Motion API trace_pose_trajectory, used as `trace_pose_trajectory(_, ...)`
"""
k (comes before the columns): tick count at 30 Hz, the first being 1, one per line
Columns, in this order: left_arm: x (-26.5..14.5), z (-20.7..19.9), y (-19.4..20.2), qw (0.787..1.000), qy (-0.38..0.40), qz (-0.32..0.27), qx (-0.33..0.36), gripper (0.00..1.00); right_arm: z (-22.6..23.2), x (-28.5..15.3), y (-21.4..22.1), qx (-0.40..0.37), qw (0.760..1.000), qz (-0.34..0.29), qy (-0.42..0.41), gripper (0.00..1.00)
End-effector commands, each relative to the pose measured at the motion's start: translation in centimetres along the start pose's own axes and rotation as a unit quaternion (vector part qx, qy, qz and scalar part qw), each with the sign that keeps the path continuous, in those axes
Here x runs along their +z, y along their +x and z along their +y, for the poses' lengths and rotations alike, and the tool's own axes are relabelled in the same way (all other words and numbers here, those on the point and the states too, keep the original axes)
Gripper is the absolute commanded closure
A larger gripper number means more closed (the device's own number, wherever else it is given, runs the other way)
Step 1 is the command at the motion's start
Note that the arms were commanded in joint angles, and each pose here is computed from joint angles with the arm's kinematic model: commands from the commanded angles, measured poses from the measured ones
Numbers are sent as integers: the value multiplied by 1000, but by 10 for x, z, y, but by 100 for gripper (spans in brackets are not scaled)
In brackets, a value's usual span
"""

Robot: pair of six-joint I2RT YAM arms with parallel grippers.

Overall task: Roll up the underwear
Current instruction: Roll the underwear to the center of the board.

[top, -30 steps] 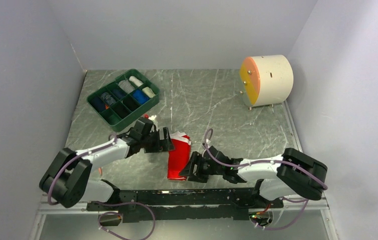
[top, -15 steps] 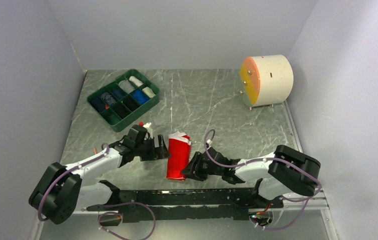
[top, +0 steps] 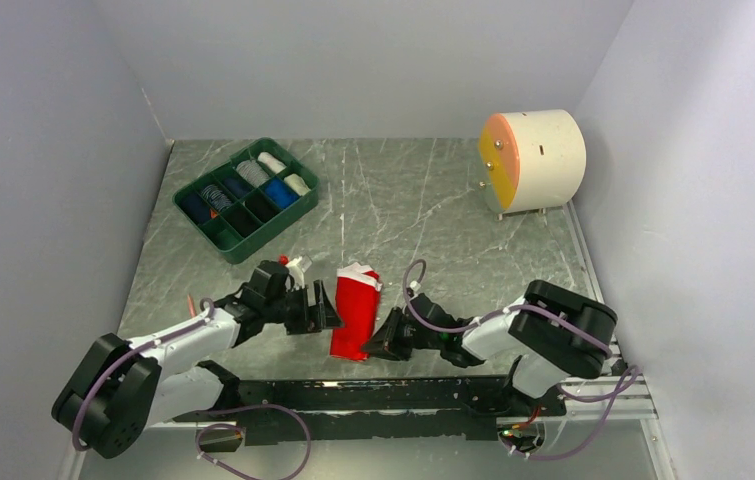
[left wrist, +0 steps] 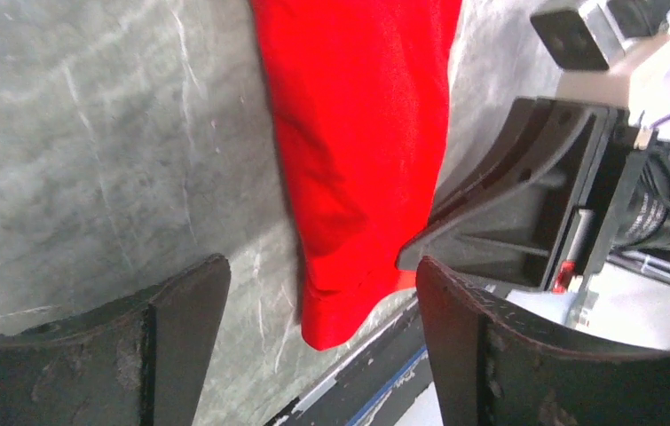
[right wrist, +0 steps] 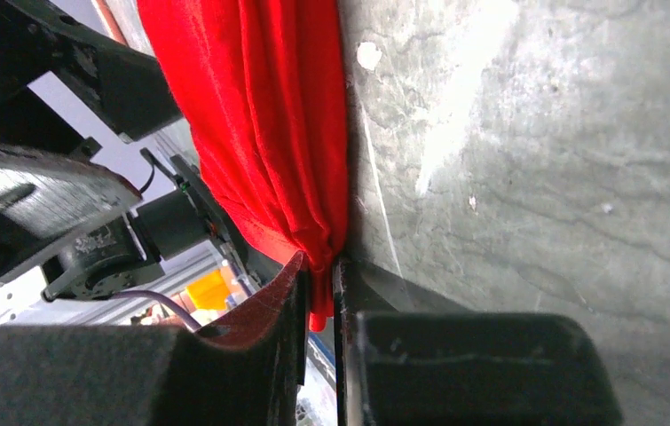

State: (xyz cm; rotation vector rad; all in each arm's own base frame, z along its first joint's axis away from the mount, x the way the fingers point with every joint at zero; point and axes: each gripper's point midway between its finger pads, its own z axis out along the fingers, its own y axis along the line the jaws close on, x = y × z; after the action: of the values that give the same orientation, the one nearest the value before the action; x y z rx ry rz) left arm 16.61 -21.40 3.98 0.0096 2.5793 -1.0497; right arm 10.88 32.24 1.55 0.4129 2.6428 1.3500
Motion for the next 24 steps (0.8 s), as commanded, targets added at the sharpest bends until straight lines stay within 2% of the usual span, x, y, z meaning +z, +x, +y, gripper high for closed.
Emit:
trace_pose_trajectory(1, -4, 27, 52, 995, -30, 79, -45, 19, -55, -1, 2, 10, 996, 8, 89, 89)
trace_pose_trajectory(7, -8, 38, 67, 994, -46, 87, -51, 22, -57, 0, 4, 19, 996, 13, 81, 91)
trace_pose_trajectory(11, -7, 44, 77, 992, -56, 99, -57, 32, -59, 0, 2, 13, 996, 11, 88, 92)
trace_pose_trajectory(16, 1, 30, 82, 993, 7, 103, -64, 34, -56, 2, 3, 8, 996, 18, 89, 92)
trace_pose_trajectory(18, 3, 36, 89, 990, -1, 118, -73, 40, -56, 3, 5, 15, 996, 23, 80, 92)
trace_pose_trajectory(24, 7, 41, 95, 989, -5, 129, -77, 45, -58, 5, 9, 25, 996, 35, 75, 92)
